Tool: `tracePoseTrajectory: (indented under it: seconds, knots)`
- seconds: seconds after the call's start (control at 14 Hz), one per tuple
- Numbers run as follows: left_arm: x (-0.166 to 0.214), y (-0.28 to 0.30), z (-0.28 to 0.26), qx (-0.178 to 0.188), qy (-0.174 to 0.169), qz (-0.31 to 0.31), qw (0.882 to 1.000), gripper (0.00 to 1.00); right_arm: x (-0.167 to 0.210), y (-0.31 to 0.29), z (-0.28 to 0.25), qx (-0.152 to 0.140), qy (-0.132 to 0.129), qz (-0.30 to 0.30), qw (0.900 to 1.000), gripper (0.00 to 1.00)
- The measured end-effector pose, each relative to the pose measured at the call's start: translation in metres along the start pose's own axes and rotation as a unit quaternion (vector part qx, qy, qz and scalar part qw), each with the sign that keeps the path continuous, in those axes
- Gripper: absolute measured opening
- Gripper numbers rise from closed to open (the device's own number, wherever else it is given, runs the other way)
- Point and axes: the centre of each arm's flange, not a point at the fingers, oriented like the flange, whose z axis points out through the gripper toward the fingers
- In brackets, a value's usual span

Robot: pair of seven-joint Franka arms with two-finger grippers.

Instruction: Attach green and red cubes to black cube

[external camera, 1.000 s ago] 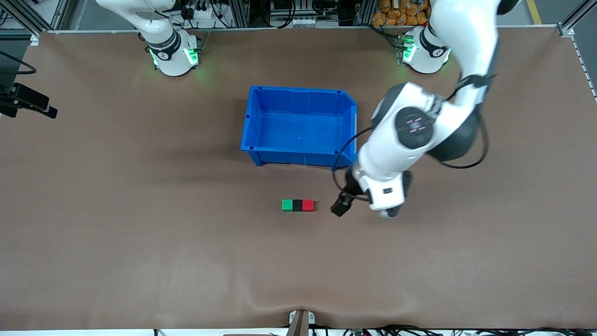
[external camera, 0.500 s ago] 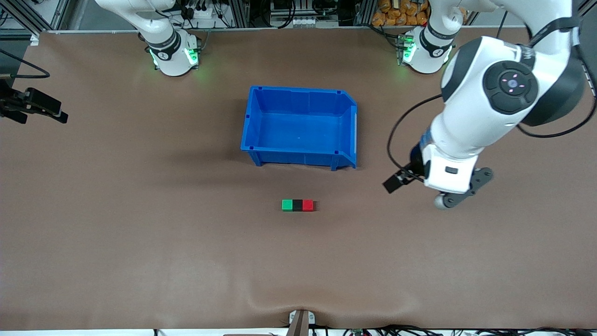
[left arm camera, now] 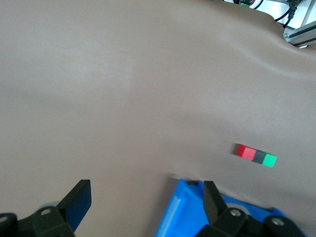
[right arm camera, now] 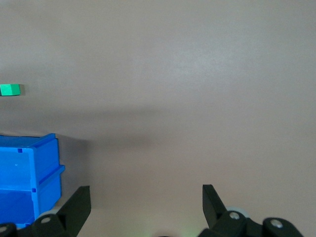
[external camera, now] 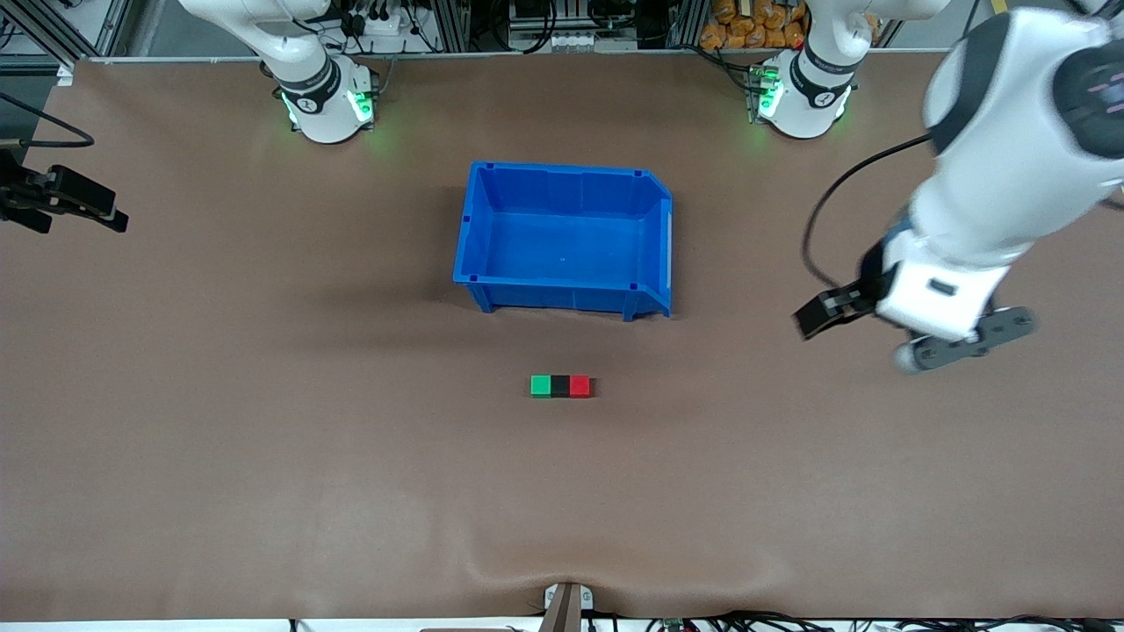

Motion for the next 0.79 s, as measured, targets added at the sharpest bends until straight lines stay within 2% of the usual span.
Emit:
tracePoseTrajectory:
  seconds: [0.29,0.43,0.57,0.79]
  knots:
    - [-0.018,-0.021,-0.039,0.002,0.001,0.026,1.0,1.0,-0.004,-0.014,-0.012,-0.001,0.006,-0.013,1.0,1.0]
    - [-0.029,-0.036,-0.062,0.004,0.001,0.043,0.999,1.0,-0.013,-0.01,-0.015,-0.002,-0.016,-0.008,1.0,1.0]
    - [-0.038,-0.06,-0.075,0.014,-0.014,0.061,0.998,1.0,-0.018,0.004,-0.014,-0.001,-0.033,0.005,0.999,1.0]
    - [-0.044,-0.092,-0.083,0.021,-0.027,0.073,0.997,1.0,-0.021,0.009,-0.013,0.0,-0.044,0.009,0.999,1.0]
